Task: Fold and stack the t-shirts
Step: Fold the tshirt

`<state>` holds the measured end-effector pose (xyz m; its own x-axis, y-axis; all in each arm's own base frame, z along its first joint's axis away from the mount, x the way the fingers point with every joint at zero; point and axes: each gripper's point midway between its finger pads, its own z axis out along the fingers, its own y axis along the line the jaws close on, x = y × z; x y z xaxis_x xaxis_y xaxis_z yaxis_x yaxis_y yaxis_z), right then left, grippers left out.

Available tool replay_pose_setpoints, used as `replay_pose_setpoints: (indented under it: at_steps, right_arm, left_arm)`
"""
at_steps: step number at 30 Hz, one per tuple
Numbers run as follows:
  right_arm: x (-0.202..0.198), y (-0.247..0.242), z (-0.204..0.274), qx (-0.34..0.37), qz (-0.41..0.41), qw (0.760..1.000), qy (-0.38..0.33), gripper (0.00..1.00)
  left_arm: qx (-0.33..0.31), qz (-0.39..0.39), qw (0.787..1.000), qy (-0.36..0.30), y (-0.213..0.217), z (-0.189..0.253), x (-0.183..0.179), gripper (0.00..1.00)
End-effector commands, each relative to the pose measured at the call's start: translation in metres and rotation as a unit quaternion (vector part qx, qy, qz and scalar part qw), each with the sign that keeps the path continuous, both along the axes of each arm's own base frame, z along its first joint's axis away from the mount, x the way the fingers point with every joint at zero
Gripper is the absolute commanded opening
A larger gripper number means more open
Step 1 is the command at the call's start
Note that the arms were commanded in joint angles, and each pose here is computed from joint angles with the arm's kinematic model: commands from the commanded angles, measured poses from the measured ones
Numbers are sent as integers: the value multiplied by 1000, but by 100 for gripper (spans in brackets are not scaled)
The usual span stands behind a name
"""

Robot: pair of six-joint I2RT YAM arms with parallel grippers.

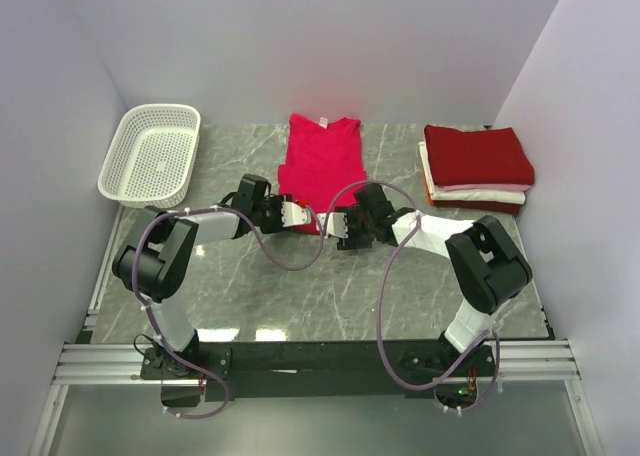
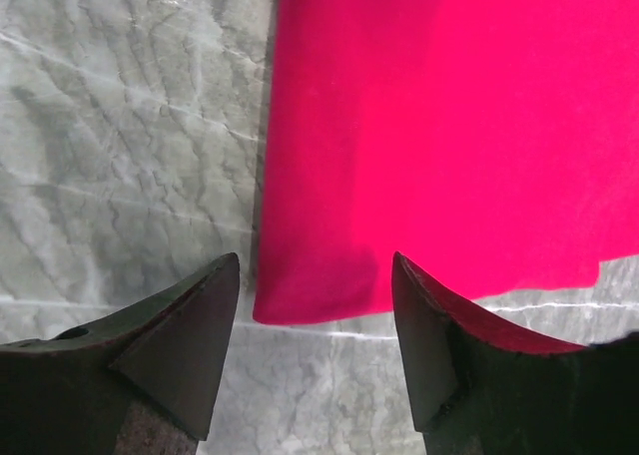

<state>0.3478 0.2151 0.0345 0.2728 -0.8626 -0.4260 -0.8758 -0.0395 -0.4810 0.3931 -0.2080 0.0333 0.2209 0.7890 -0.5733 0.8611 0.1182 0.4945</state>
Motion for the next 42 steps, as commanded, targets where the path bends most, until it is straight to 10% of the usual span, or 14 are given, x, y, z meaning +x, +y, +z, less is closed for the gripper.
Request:
replay_pose_setpoints:
  at_steps: [1, 5, 11, 16, 30, 42]
  right_arm:
    - [13, 6, 4, -8, -7, 999, -33, 68]
    - [22, 5, -4, -20, -30, 999, -32, 60]
    - [14, -1, -12, -35, -33, 999, -9, 0]
    - [-26, -8, 4, -16, 13, 1000, 8, 0]
    - [-213, -64, 38, 32, 103, 987, 117, 0]
    - [-107, -72, 104, 116, -67, 991, 32, 0]
  left_arm:
    - [9, 10, 1000, 20, 7, -18, -4, 52]
    - [1, 9, 999, 33, 6, -20, -6, 45]
    - [-16, 1, 999, 40, 6, -9, -17, 24]
    - [-29, -17, 995, 97, 4, 1, -56, 1]
    - [-38, -151, 963, 218, -56, 43, -252, 0]
    - [-49, -151, 981, 111, -70, 95, -157, 0]
